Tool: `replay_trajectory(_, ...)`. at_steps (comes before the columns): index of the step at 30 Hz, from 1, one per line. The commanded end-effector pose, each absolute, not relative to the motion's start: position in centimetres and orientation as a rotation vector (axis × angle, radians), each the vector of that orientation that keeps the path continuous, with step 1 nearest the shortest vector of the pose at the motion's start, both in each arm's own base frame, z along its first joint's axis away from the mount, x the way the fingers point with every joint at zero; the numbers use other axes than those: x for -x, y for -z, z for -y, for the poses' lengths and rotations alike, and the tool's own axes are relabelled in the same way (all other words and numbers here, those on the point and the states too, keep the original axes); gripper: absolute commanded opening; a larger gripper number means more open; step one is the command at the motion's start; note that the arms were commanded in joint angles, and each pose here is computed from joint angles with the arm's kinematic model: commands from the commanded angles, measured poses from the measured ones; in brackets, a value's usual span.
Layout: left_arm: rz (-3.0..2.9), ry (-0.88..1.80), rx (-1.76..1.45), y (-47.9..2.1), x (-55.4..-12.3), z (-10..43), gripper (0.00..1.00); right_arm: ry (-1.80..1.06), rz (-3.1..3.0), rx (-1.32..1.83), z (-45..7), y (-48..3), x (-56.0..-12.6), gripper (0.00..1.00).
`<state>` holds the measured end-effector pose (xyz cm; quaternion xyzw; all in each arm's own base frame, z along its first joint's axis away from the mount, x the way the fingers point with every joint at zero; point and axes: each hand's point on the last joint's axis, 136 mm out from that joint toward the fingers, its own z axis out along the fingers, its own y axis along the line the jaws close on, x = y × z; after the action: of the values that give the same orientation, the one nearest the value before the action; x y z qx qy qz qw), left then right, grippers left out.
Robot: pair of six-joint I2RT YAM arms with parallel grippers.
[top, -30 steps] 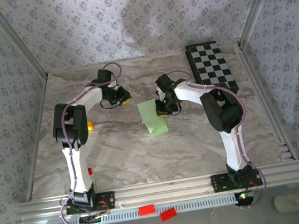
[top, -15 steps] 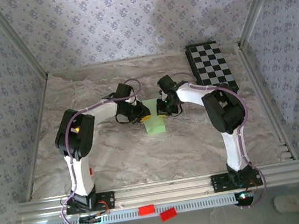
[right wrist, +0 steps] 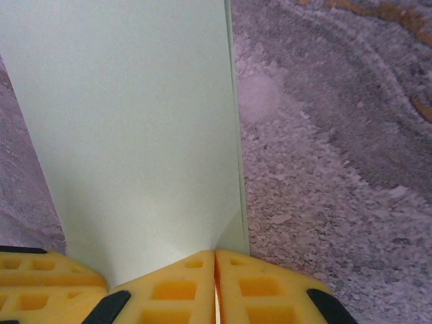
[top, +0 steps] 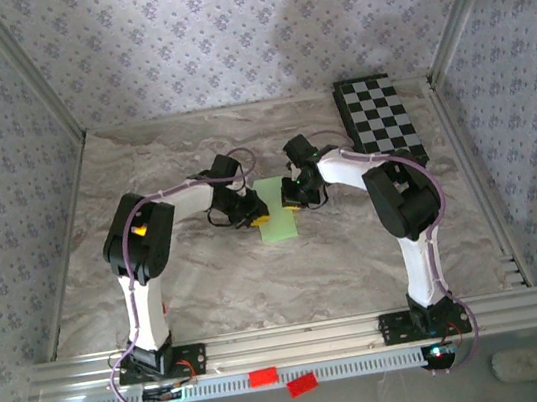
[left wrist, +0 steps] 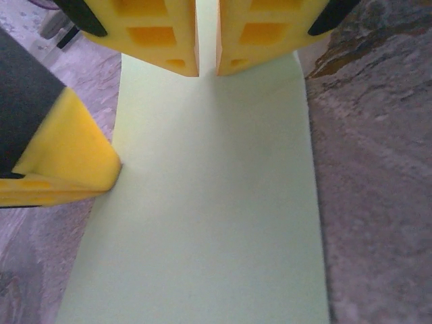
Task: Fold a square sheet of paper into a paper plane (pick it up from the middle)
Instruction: First fold the square sheet of paper in half at the center of the table.
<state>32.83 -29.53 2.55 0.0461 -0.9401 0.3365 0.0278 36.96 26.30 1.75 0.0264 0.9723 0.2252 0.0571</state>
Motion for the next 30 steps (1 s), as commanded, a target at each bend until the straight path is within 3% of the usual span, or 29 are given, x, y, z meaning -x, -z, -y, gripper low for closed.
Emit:
replay_trajectory(1, 2.909, -0.875, -0.093, 0.1, -31.1, 27.6, 0.15, -0.450, -3.151, -0.181, -22.8, 3.7, -33.1, 0.09)
replay_trajectory(9, 2.928, -0.833, -0.062, 0.9, -30.3, 25.3, 0.16, -0.427, -3.155, -0.198, -22.1, 4.1, -32.9, 0.09)
replay_trajectory(19, 2.952, -1.174, -0.023, -6.3, -32.6, 28.0, 0.18, -0.428, -3.152, -0.202, -22.0, 4.1, -33.0, 0.08)
replay_trajectory(30, 2.859, -1.082, -0.036, -2.7, -30.0, 30.0, 0.17, -0.429, -3.155, -0.206, -22.0, 4.3, -33.0, 0.08)
